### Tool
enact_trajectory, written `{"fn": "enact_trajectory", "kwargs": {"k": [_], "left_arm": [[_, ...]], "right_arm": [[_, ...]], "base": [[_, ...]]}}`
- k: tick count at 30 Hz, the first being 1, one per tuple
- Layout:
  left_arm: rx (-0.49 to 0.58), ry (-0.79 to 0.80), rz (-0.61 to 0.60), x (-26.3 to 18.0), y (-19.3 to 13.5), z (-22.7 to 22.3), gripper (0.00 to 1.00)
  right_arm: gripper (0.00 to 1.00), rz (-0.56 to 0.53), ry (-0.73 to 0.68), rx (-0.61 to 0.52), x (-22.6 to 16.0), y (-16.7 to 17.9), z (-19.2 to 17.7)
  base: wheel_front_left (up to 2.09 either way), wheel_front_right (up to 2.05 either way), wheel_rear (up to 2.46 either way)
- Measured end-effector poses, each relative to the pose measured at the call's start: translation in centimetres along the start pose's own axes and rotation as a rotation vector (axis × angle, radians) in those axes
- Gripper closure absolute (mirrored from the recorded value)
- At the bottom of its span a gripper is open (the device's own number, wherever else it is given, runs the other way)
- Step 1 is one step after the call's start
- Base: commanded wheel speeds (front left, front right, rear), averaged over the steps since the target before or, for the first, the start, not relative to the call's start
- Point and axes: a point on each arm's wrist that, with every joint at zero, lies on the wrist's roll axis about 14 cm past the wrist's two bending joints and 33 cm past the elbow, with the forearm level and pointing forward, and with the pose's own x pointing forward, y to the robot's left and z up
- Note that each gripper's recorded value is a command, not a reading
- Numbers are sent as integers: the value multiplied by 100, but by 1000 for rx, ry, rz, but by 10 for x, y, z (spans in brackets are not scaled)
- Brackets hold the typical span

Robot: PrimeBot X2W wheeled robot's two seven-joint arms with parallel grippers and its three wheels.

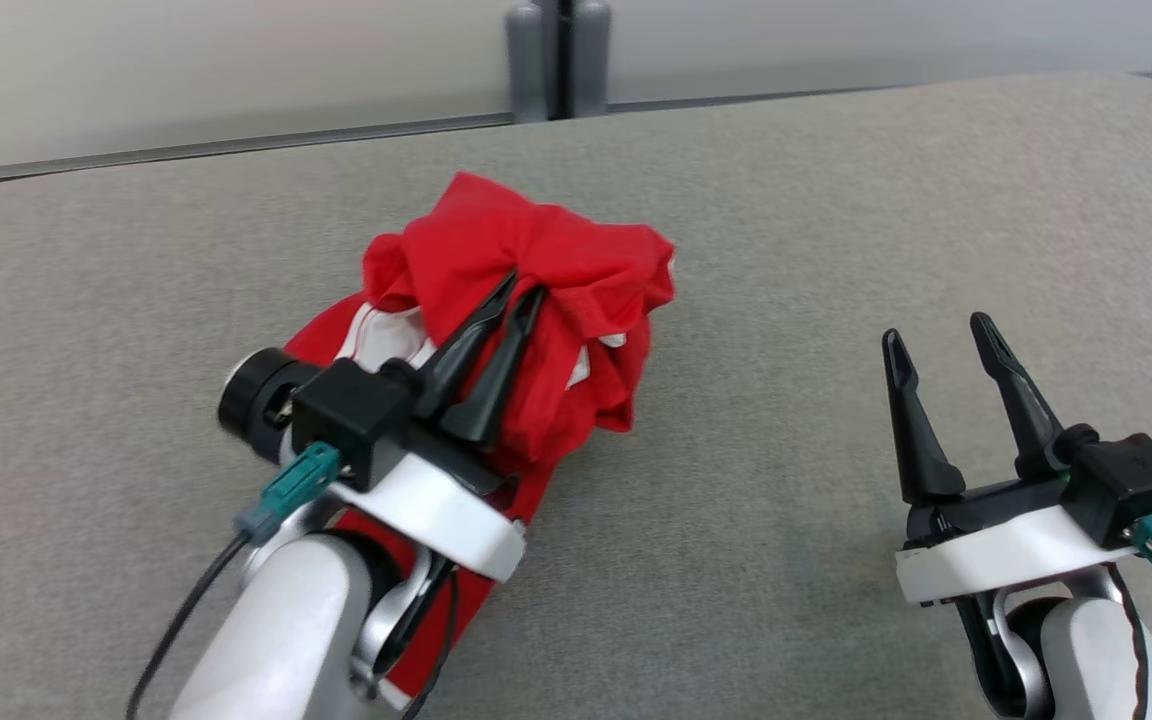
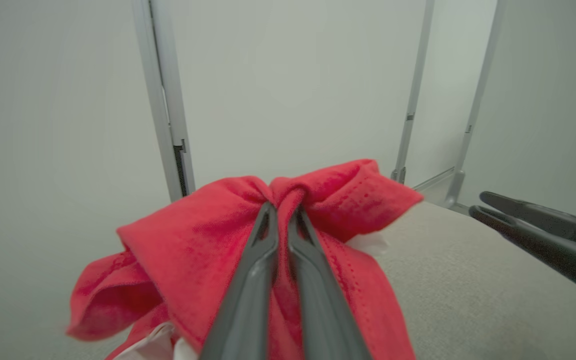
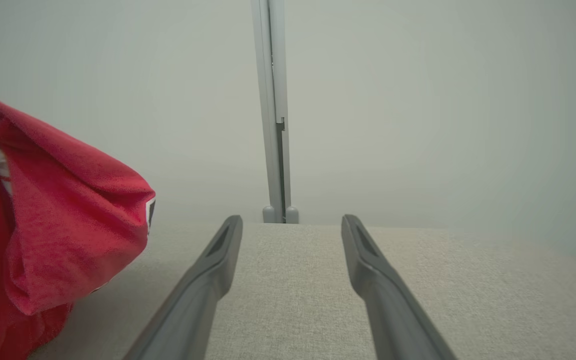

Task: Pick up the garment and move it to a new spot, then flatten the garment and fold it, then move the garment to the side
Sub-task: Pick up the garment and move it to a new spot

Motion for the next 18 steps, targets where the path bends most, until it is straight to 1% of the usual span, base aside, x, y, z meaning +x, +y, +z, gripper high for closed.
{"fn": "enact_trajectory", "kwargs": {"k": [4, 7, 9, 14, 15, 16, 18], "left_arm": [[5, 6, -190, 42, -49, -11, 100], [-4, 73, -316, 60, -84, -38, 100], [-18, 156, -385, 62, -103, -70, 100], [-50, 317, -495, 53, -129, -135, 100], [-53, 340, -513, 50, -133, -144, 69], [-59, 361, -526, 46, -136, -151, 0], [-67, 360, -541, 41, -139, -153, 0]], "right_arm": [[0, -101, 7, -4, -13, -32, -6], [0, -169, 41, 1, -24, -53, -19], [0, -205, 67, 5, -30, -63, -30], [0, -263, 109, 14, -39, -80, -48], [0, -270, 117, 18, -40, -82, -51], [0, -273, 120, 18, -40, -83, -54], [0, -267, 130, 21, -39, -81, -57]], "base": [[0, 0, 0], [0, 0, 0], [0, 0, 0], [0, 0, 0], [0, 0, 0], [0, 0, 0], [0, 0, 0]]}}
